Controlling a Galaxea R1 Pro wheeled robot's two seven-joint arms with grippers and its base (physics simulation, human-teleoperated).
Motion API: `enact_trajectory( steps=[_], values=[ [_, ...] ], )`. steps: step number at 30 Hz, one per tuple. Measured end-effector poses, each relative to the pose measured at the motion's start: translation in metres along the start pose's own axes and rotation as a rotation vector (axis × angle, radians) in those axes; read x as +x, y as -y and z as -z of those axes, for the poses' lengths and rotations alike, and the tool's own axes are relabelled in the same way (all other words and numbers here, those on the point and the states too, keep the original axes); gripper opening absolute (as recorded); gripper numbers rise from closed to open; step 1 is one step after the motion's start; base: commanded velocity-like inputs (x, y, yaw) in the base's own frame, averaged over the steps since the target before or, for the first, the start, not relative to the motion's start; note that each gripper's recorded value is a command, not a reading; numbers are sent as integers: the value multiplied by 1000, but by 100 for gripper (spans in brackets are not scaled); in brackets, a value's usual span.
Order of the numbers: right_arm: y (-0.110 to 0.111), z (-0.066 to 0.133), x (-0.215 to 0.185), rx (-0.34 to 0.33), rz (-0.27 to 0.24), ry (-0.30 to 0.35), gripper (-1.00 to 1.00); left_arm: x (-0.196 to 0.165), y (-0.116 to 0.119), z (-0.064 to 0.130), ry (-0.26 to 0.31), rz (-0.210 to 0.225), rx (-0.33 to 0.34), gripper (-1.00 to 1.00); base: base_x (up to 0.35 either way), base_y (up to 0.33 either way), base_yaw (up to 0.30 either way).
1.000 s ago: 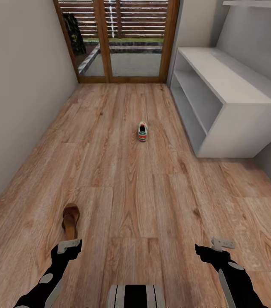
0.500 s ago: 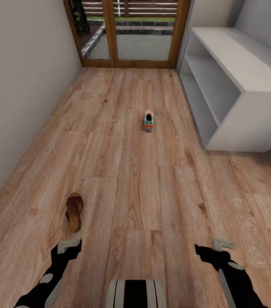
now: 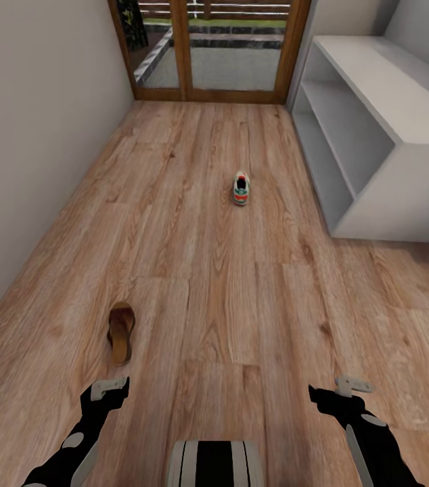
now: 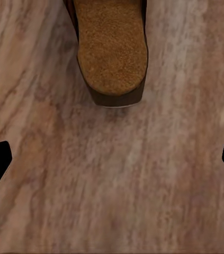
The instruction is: Pick up the two gym shoes and the two sandals from the corridor floor and place them onto the hallstand (shoe rack) in the corridor, making sure they are on the rack and not on the floor. Arrange them so the two gym shoes are next to each other and the two sandals are next to each other.
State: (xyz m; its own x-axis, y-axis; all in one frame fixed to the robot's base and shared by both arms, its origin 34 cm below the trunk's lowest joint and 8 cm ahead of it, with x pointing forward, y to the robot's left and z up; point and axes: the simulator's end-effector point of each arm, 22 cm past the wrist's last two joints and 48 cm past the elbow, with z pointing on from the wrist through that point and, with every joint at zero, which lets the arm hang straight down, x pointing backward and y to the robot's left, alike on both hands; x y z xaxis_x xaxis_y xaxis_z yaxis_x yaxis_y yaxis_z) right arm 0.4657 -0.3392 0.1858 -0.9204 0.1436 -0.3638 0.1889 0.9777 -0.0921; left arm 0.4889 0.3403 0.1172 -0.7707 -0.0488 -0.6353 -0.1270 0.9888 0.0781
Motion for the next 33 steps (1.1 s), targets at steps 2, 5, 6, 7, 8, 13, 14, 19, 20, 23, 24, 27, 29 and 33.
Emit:
enact_trajectory(
  steps=[2,5,6,7,8,13,14,19,20,23,24,27,29,33],
  values=[
    [0,0,-1,0,0,1,100,0,0,0,0,0,0,100,276,0,2],
    [0,1,-3,0,0,6,100,0,0,0,0,0,0,100,196,0,0],
    [0,1,-3,0,0,7,100,0,0,0,0,0,0,100,78,0,0],
    [0,1,-3,0,0,6,100,0,0,0,0,0,0,100,40,0,0],
    [0,1,-3,0,0,7,100,0,0,0,0,0,0,100,25,0,0],
    [0,1,-3,-1,0,8,100,0,0,0,0,0,0,100,54,4,0],
    [0,1,-3,-1,0,8,100,0,0,0,0,0,0,100,215,46,0],
    [0,1,-4,-1,0,8,100,0,0,0,0,0,0,100,163,29,0],
    [0,1,-4,-1,0,8,100,0,0,0,0,0,0,100,59,9,0],
    [0,1,-4,-1,0,8,100,0,0,0,0,0,0,100,19,3,0],
    [0,1,-3,-1,0,8,100,0,0,0,0,0,0,100,10,1,0],
    [0,1,-4,-1,0,9,100,0,0,0,0,0,0,100,4,1,0],
    [0,-1,-2,1,1,4,100,5,0,-1,-8,-1,0,100,2,0,0],
    [1,-5,5,3,4,-13,100,15,0,-2,-26,-4,-1,100,0,0,0]
  ],
)
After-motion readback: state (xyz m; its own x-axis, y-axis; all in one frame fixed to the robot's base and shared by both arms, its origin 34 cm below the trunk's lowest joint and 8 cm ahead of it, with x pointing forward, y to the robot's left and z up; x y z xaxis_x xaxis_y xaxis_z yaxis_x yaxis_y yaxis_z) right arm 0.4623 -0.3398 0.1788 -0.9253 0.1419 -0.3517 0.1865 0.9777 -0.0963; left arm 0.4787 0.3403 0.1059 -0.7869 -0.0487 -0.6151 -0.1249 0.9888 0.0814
